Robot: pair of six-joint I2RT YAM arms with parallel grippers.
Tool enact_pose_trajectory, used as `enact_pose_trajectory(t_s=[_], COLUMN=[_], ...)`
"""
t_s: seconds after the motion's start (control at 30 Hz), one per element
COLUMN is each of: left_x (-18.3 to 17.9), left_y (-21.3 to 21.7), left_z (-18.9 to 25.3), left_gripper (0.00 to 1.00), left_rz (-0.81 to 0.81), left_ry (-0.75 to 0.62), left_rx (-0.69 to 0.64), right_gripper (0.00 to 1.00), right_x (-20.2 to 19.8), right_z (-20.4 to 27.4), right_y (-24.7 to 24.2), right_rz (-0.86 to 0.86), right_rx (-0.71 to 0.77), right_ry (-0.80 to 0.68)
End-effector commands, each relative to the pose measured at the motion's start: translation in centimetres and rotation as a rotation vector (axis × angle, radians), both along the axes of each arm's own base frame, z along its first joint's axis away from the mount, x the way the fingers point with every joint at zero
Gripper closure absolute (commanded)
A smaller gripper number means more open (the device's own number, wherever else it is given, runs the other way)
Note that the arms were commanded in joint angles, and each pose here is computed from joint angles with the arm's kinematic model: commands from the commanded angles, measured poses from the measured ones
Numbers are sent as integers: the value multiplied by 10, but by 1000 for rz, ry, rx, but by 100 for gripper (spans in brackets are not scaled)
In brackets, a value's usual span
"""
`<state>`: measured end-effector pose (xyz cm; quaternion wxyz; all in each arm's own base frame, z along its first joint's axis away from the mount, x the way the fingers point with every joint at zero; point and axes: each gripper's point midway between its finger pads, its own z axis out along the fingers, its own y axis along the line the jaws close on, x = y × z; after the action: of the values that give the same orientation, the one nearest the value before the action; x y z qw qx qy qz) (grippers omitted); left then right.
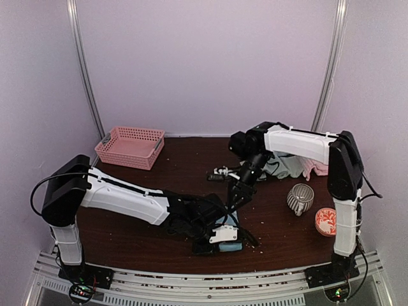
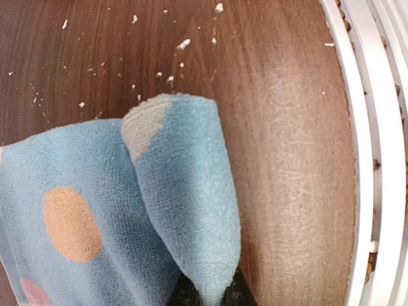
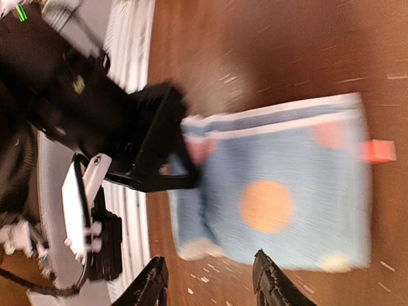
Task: Roll the towels
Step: Roll the towel at the center of the board.
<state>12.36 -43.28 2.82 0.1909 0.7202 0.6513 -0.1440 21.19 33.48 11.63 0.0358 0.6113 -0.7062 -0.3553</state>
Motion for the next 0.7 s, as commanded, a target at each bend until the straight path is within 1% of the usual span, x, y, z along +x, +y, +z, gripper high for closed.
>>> enact_pose_trajectory(t_s=[0.0, 0.1, 0.17, 0.23, 0.3, 0.33, 0.37, 0.4, 0.43, 0.5, 0.6, 0.67], left_x=[-19, -22, -19, -13, -10, -7, -6, -7, -9, -11, -12, -12], left_y=[-2, -5, -5, -5, -7, -8, -8, -7, -6, -6, -8, -7], left_z=[-8, -13, -17, -19, -17, -16, -17, -17, -20, -28, -38, -46], left_gripper=[100, 100, 100, 100, 100, 100, 100, 100, 100, 100, 100, 100], left_rz=[1, 12, 38, 85, 128, 158, 179, 185, 187, 198, 205, 222], left_ry=[155, 262, 365, 497, 678, 752, 816, 881, 927, 968, 1014, 1027], left_rx=[27, 24, 23, 22, 4, -10, -21, -28, -23, -9, 12, 27], right_gripper=[53, 51, 48, 43, 33, 25, 21, 20, 20, 23, 31, 41], right_x=[69, 87, 84, 59, 22, 3, -18, -47, -66, -85, -93, -94], right_z=[82, 168, 224, 252, 259, 257, 247, 230, 209, 160, 97, 67], right_y=[-8, -13, -21, -28, -33, -35, -35, -28, -23, -19, -25, -28], right_rz=[-255, -377, -432, -384, -269, -212, -131, -19, 48, 132, 201, 225], right_rx=[76, 238, 376, 494, 602, 639, 651, 639, 589, 445, 265, 189], right_ry=[-251, -423, -555, -601, -598, -592, -596, -576, -555, -582, -639, -678])
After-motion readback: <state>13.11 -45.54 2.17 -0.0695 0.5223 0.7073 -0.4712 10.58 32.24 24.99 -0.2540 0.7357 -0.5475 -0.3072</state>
